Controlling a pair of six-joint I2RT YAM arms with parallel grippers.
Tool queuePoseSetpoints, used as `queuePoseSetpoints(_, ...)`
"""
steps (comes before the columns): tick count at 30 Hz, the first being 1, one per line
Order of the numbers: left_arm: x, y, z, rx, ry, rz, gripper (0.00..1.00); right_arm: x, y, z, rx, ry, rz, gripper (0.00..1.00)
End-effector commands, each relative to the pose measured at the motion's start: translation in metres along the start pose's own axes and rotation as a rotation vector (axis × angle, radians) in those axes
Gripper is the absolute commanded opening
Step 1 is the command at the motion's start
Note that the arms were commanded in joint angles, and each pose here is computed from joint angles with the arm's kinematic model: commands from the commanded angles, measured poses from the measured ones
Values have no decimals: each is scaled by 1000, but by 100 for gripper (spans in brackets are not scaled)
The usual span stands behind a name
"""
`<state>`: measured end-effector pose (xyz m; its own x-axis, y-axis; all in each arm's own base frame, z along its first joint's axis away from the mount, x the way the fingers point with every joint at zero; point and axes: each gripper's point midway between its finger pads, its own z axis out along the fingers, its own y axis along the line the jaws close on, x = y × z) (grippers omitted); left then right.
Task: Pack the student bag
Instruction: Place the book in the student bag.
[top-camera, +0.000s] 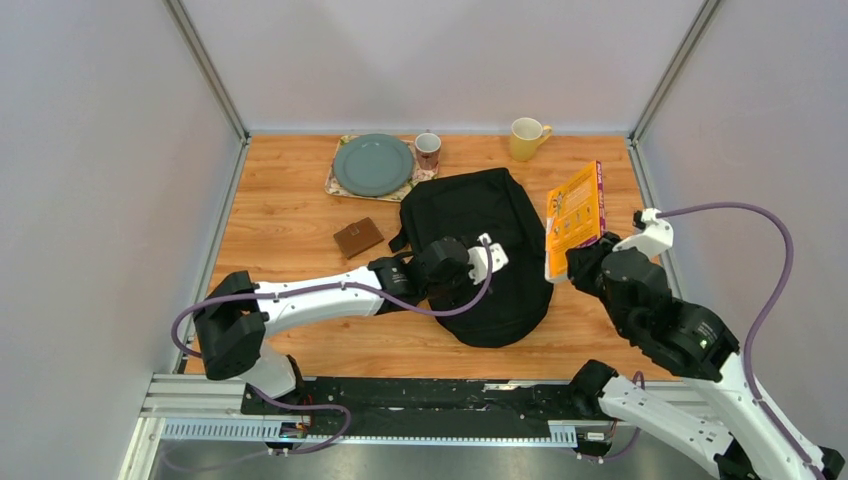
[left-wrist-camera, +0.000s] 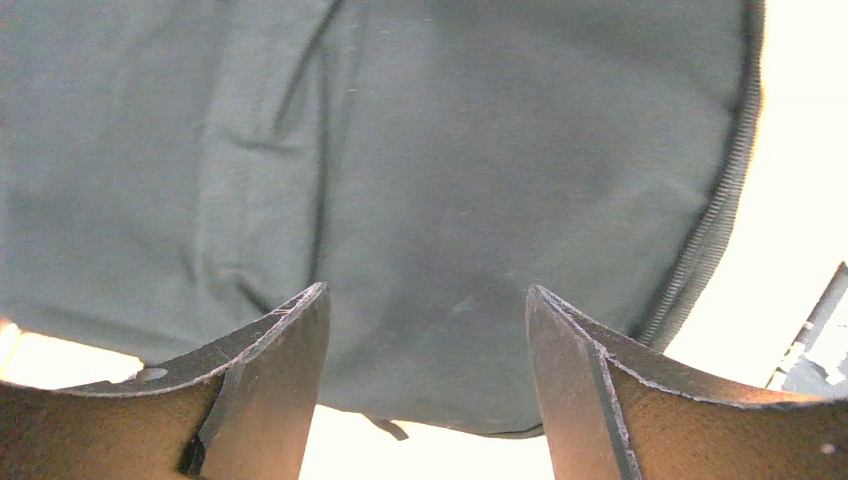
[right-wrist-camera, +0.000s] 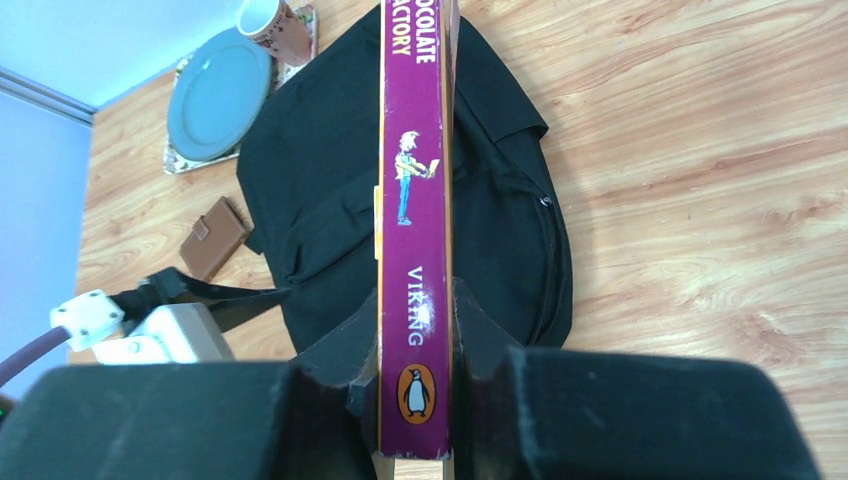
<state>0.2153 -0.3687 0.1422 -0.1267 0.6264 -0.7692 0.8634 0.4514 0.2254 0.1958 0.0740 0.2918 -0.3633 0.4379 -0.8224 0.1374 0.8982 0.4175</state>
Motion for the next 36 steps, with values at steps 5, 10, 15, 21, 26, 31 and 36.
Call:
queuePoseSetpoints(5, -44, -78, -11, 436, -136, -61, 79, -9, 0, -12, -68, -45, 114, 0)
queuePoseSetpoints(10, -49, -105, -9, 485, -123, -25, 80, -2, -4, -11, -64, -35, 123, 0)
queuePoseSetpoints(15, -41, -115, 3, 492, -90, -23, 80, 0, -9, -11, -56, -43, 141, 0)
queuePoseSetpoints(21, -24, -123, 20, 471, -45, -15, 68, 1, -12, -11, -47, -44, 144, 0)
queuePoseSetpoints(26, -22, -118, 32, 412, -38, -18, 40, 2, -11, -11, -49, -38, 142, 0)
queuePoseSetpoints(31, -22, -113, 34, 385, -30, -18, 15, 2, -14, -12, -43, -43, 143, 0)
queuePoseSetpoints(36, -24, -108, 30, 359, -39, -15, 0, 1, -19, -15, -37, -49, 146, 0)
